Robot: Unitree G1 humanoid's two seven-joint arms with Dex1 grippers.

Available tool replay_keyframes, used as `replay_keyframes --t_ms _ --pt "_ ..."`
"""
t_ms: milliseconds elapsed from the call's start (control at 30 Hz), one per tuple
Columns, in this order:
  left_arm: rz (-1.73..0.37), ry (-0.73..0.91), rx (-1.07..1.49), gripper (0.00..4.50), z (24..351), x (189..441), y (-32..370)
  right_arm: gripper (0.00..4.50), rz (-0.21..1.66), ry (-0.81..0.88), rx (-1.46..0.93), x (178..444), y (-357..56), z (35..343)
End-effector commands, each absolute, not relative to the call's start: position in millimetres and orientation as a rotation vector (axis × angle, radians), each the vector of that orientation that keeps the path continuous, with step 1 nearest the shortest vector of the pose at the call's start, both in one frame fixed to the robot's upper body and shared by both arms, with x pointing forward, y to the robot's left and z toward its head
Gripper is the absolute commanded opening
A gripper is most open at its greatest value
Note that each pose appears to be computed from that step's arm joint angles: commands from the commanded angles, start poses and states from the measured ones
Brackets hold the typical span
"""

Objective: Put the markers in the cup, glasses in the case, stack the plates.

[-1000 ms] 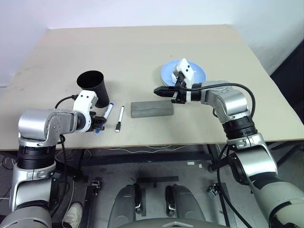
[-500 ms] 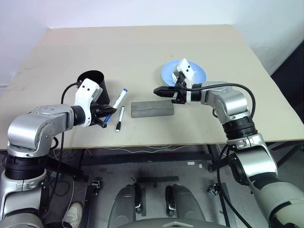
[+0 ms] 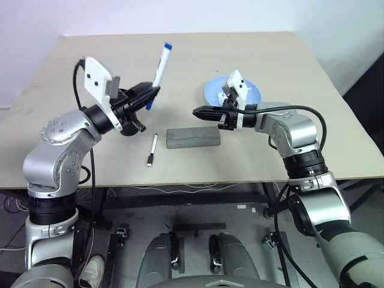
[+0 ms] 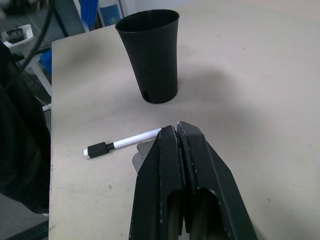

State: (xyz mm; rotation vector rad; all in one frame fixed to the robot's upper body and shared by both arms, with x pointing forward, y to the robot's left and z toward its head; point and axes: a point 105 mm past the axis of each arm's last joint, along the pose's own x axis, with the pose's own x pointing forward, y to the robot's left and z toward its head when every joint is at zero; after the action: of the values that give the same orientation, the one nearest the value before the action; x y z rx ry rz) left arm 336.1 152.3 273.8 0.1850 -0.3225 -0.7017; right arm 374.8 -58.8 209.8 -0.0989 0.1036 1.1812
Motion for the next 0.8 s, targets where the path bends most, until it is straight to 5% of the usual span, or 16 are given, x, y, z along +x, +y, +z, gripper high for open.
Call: replay_keyframes --t_ms 33,333,800 --pt "-0.573 -0.468 0.287 0.26 295.2 341.4 169.3 0.05 1.217 -0.033 0.016 365.1 -69.6 249.3" --pt "-0.414 -0.576 0.264 0.26 301.3 355.9 200.9 0.05 1.321 -0.017 0.017 332.8 -87.5 242.5" --pt "-0.3 -0.634 0.193 0.26 290.3 367.8 233.1 0.05 1.246 0.024 -0.036 335.0 -92.9 229.3"
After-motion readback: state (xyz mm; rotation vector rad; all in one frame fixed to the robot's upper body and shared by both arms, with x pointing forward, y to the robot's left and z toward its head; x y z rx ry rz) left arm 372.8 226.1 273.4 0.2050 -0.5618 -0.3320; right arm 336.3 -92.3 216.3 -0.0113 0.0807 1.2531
